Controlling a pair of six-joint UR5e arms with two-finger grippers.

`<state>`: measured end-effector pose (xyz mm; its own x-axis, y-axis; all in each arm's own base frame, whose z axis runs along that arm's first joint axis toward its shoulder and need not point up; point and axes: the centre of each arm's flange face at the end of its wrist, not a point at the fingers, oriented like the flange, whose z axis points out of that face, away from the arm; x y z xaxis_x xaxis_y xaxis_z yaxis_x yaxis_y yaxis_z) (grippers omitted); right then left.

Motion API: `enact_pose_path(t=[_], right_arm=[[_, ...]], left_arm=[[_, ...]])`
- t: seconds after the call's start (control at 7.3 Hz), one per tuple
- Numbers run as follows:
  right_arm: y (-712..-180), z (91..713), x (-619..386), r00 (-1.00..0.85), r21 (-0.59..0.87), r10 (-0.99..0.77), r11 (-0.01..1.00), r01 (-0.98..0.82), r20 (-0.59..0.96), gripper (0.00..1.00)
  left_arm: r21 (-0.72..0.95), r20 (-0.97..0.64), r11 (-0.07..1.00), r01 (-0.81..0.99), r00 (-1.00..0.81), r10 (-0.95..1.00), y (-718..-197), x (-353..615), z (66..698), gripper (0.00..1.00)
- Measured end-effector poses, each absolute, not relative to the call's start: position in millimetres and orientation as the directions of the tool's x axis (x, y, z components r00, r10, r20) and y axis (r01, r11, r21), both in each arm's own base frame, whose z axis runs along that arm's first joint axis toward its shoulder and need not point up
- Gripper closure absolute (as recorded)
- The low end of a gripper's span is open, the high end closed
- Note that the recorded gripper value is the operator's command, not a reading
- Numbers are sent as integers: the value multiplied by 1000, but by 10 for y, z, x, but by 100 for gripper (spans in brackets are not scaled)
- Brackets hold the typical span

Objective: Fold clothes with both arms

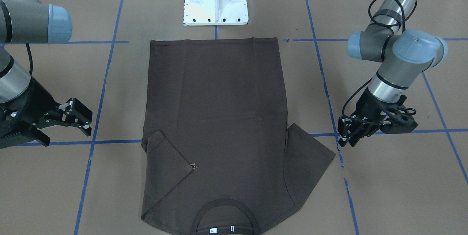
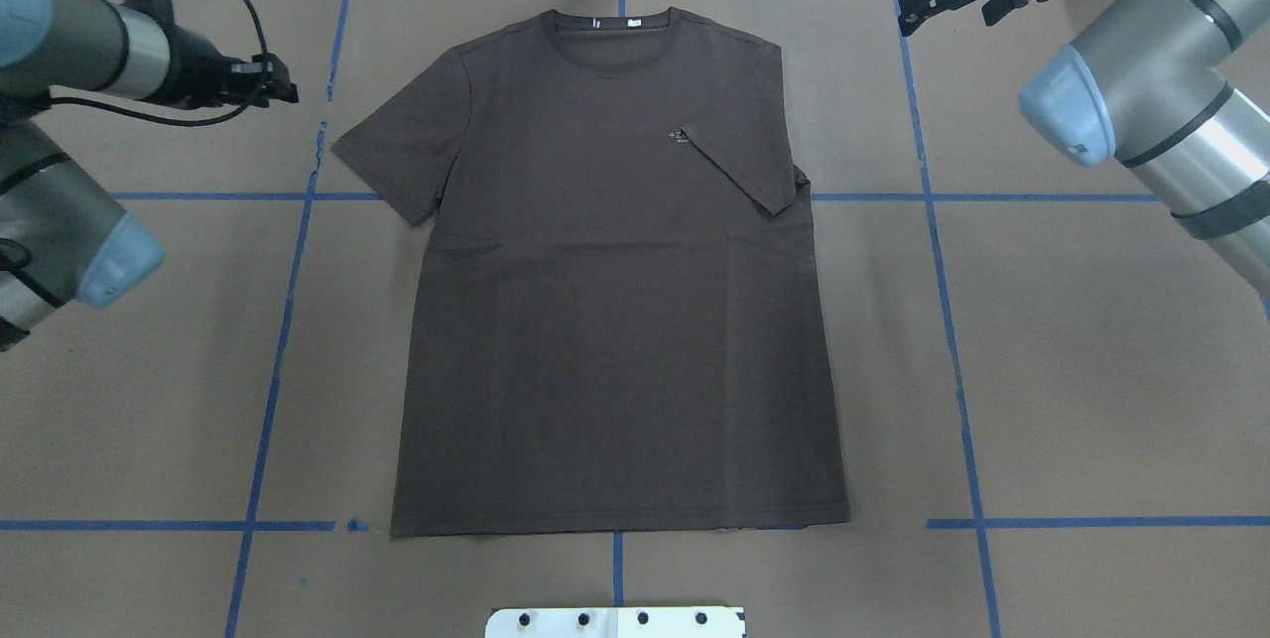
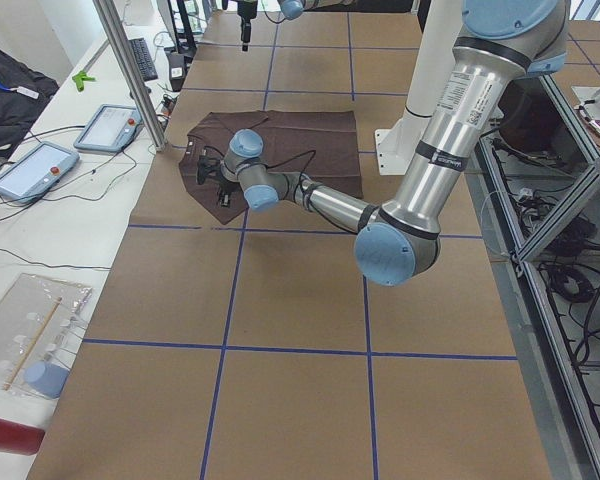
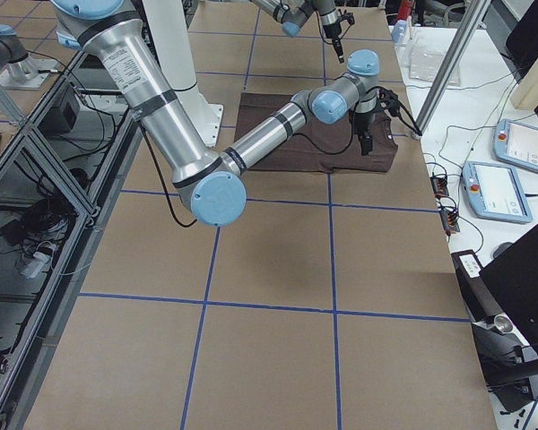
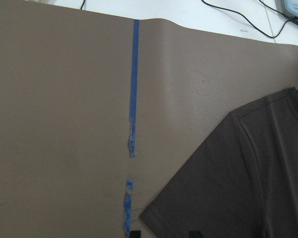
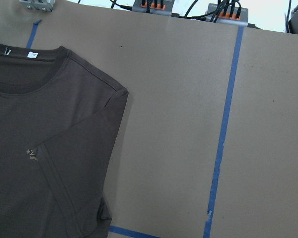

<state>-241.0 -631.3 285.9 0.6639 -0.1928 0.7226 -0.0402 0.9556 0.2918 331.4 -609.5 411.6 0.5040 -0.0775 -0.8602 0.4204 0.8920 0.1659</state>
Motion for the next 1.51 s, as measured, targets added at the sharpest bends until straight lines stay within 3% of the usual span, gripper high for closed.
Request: enact_pose_path(t=[0.82,1.51], right_arm=[[-6313,2903,-2417,669,290,-190,956,-40,718,0],[-6304,2947,-2413,671,285,-186,958,-39,717,0]], left_arm=[[150,-840,874,462,526,-133,-6338,3820,4533,60],[212,-824,887,409,563,-63,-6294,3867,4566,58]])
